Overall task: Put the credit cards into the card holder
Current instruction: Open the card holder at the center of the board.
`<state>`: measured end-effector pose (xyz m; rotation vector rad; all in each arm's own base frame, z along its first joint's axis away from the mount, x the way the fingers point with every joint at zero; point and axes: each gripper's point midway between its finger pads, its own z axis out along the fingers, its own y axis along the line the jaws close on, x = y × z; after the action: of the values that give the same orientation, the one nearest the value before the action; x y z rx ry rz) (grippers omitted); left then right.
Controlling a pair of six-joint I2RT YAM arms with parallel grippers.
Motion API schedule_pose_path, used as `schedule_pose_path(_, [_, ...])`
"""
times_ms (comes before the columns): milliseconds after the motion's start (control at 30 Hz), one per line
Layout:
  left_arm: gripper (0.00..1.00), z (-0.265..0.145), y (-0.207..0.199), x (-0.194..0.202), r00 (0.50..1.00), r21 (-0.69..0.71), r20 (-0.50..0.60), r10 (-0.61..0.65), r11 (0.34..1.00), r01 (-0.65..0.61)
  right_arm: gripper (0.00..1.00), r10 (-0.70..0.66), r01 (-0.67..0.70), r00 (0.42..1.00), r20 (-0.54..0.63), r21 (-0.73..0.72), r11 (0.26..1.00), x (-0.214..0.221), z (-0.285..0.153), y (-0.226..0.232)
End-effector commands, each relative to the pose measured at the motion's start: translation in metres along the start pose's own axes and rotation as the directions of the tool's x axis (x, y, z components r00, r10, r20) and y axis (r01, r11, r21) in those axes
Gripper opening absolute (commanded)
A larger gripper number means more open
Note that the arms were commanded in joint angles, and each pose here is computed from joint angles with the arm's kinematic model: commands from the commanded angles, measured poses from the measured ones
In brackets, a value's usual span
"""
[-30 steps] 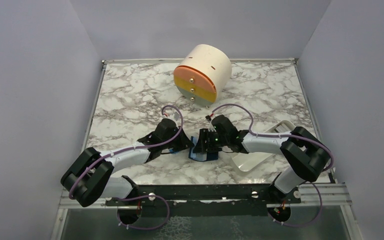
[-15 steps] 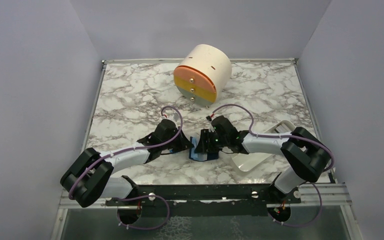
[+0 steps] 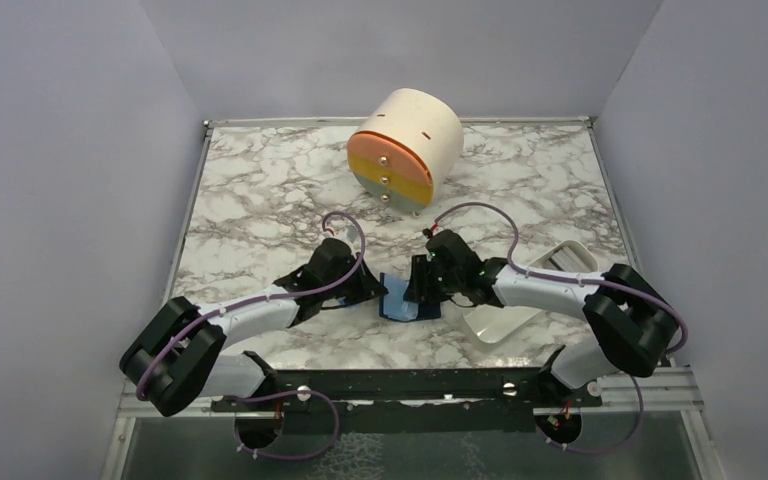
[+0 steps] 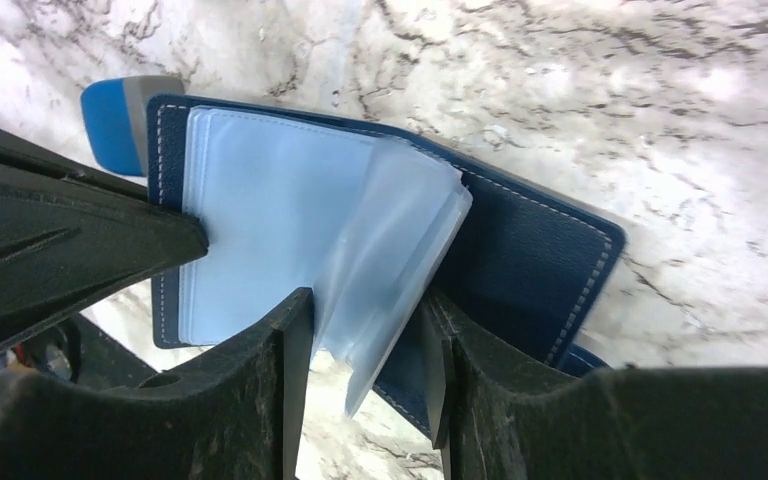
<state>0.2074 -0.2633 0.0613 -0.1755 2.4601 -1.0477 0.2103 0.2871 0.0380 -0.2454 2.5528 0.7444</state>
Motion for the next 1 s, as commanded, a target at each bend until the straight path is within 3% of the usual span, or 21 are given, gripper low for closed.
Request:
schedule_pose_path(0, [0.00, -0.003, -0.011, -0.010, 0.999, 0.020, 0.031, 0.029, 0.999, -0.030, 0.42, -0.034, 0.027, 0.998, 0.054, 0.135, 0.990, -0.021, -0.016, -0.015])
schedule_pose_path(300, [0.00, -0.004, -0.029, -0.019, 0.998, 0.069, 0.042, 0.042, 0.997, -0.044, 0.42, -0.069, 0.046, 0.992, 0.102, 0.207, 0.977, -0.048, -0.047, -0.012])
schedule_pose_path(500, [0.00, 0.000, -0.029, -0.023, 0.997, 0.051, 0.048, 0.054, 0.997, -0.057, 0.39, -0.092, 0.087, 0.986, 0.142, 0.044, 0.995, -0.060, -0.052, 0.023])
schedule_pose_path(600, [0.00, 0.002, -0.027, -0.025, 0.997, 0.040, 0.055, 0.054, 0.998, -0.057, 0.38, -0.091, 0.090, 0.985, 0.146, 0.009, 0.996, -0.059, -0.043, 0.027])
schedule_pose_path(967, [0.00, 0.007, -0.015, -0.028, 0.995, -0.007, 0.071, 0.070, 0.998, -0.070, 0.31, -0.091, 0.090, 0.996, 0.008, 0.105, 0.990, -0.027, 0.011, -0.005])
